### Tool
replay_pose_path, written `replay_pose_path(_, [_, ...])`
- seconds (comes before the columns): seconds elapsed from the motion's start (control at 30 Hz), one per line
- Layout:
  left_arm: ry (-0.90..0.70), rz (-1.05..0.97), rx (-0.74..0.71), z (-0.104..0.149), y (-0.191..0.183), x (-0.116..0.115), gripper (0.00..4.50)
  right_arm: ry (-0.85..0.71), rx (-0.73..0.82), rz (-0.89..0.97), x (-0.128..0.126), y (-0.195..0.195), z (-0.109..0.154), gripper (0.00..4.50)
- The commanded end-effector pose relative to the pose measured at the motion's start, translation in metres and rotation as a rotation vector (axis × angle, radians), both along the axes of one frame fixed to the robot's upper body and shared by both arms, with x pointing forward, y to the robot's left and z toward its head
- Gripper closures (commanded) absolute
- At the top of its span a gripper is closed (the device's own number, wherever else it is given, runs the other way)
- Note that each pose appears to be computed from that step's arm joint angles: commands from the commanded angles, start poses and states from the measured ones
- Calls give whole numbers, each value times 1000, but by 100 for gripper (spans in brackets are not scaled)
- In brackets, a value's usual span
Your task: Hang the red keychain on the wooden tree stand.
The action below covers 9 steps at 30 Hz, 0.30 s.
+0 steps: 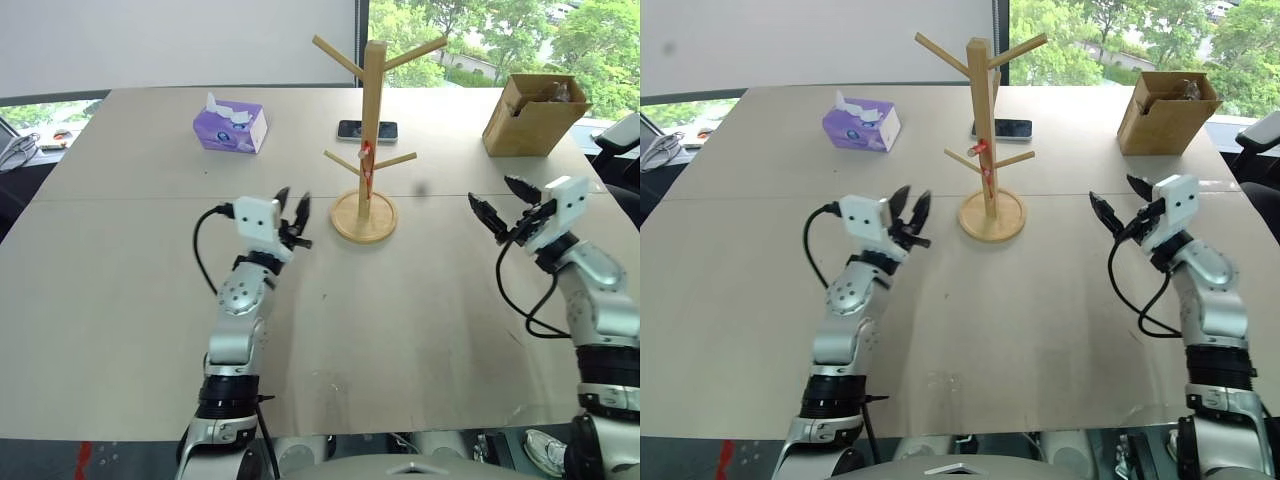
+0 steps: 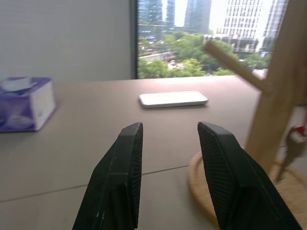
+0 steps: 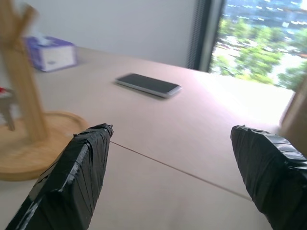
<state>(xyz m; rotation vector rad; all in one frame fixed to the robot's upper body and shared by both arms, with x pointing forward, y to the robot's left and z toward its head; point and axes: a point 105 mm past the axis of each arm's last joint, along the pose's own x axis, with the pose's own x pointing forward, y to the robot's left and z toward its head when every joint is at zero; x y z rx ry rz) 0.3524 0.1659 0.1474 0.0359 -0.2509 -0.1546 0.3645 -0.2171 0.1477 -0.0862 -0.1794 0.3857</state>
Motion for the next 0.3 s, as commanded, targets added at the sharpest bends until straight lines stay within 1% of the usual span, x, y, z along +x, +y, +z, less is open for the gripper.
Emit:
replay_pose_path(0.03, [11, 137, 13, -6, 30, 5, 265, -52, 10, -170, 7, -15, -3, 24])
replay_pose_path(0.13, [40, 170, 23, -18, 39, 6, 265, -60, 21, -229, 10, -17, -12, 24])
replay_pose_path(0.3, [78, 196, 18, -35, 44, 3, 265, -68, 51, -313, 14, -28, -21, 24])
